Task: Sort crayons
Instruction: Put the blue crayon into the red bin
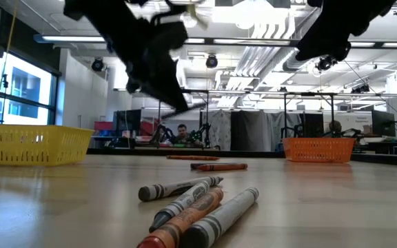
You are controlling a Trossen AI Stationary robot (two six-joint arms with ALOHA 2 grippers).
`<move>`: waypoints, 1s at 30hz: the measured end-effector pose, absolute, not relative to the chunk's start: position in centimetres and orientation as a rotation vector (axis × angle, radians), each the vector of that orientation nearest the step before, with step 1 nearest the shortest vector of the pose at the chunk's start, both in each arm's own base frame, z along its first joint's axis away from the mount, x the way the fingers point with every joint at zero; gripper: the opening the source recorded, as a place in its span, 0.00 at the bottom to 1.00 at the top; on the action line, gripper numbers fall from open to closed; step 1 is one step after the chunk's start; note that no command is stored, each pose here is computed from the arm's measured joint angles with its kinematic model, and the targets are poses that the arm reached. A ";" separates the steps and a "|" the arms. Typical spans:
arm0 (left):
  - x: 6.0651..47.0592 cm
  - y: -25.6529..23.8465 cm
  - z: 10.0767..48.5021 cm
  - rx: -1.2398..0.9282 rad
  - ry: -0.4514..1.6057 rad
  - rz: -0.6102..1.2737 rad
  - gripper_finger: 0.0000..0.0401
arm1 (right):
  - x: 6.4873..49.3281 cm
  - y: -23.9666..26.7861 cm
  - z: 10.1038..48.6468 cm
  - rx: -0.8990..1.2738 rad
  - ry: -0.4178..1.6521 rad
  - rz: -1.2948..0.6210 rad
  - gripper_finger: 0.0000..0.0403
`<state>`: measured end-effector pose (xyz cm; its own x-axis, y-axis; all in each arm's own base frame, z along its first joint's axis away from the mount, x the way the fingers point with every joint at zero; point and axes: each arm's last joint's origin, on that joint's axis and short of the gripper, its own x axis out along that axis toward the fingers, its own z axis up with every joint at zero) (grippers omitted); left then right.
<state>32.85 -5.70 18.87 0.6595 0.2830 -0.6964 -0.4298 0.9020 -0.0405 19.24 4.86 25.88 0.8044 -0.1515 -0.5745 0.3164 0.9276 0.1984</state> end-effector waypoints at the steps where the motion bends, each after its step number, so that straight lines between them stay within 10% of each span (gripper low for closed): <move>1: 32.8 -6.1 19.3 -0.196 0.726 0.399 0.00 | 19.3 5.0 25.5 0.293 0.574 -0.256 0.31; 11: 30.5 -10.8 23.4 -0.165 0.554 0.281 0.00 | 20.5 5.4 22.7 0.305 0.363 -0.194 0.31; 21: 23.6 -15.3 26.1 -0.730 0.747 0.185 0.00 | 20.5 5.4 22.5 0.265 0.337 -0.178 0.31; 30: 16.8 -18.3 24.1 -1.039 1.029 0.561 0.00 | 20.5 5.2 22.5 0.216 0.340 -0.173 0.31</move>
